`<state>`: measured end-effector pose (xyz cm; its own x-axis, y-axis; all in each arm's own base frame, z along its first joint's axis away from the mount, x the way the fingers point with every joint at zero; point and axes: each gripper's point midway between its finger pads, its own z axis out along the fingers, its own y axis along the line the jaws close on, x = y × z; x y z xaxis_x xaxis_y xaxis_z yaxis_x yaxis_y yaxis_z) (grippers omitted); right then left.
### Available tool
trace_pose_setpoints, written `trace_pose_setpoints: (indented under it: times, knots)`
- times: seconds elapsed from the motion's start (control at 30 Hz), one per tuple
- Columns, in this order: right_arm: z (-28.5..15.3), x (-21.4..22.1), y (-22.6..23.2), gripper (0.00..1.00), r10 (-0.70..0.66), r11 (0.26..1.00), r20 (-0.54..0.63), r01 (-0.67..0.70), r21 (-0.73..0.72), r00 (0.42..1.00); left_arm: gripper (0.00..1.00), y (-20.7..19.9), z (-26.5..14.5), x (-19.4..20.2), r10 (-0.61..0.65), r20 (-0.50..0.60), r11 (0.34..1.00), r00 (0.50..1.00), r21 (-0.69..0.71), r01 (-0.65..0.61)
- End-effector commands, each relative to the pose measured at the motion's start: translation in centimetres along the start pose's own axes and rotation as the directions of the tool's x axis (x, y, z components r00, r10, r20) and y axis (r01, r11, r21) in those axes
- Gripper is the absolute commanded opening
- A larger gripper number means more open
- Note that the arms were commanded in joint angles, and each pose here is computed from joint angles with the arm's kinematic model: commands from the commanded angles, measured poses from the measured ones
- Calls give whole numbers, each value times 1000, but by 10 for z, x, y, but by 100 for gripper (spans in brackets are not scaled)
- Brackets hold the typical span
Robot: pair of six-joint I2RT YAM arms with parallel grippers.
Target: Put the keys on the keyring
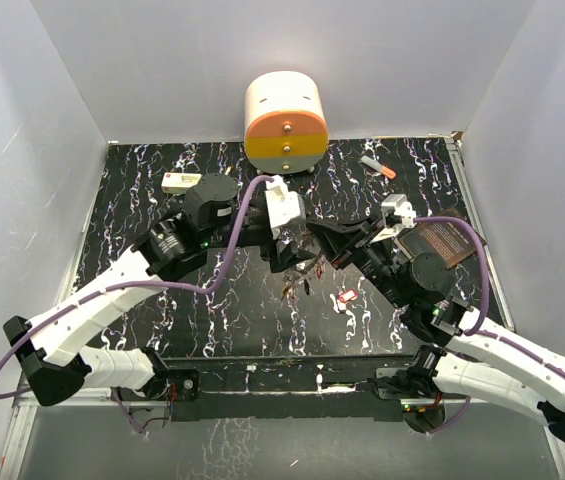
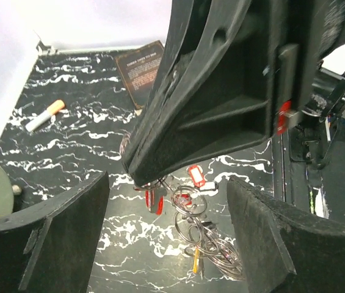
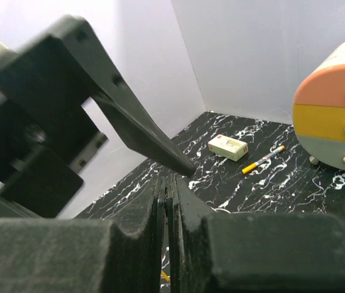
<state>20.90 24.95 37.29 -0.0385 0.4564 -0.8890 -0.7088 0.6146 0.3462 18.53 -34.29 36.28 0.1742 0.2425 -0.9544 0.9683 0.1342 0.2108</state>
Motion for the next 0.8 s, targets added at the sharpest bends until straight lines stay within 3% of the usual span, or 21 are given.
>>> trace_pose_setpoints:
  times: [0.0,0.23,0.33,0.47,0.67,0.77]
  knots:
    - [-2,-77,26,8,48,996,213,-31,-82,976,76,10,7,3,-14,20,998,1000,-55,15]
    - [-3,-81,31,8,58,994,210,-38,-99,976,77,12,14,19,-9,1,998,1000,-68,9]
    - [-4,-81,30,8,62,994,211,-42,-98,976,72,11,16,21,6,3,998,1000,-56,-6]
    - [-8,-83,28,8,69,995,222,-50,-90,973,54,7,16,22,18,2,999,1000,-39,-17]
    - [-10,-82,27,8,80,994,217,-61,-91,973,36,1,16,22,23,14,1000,1000,-9,-23]
    - [-10,-79,27,8,88,993,213,-71,-91,973,19,1,16,21,29,19,1000,999,-6,-29]
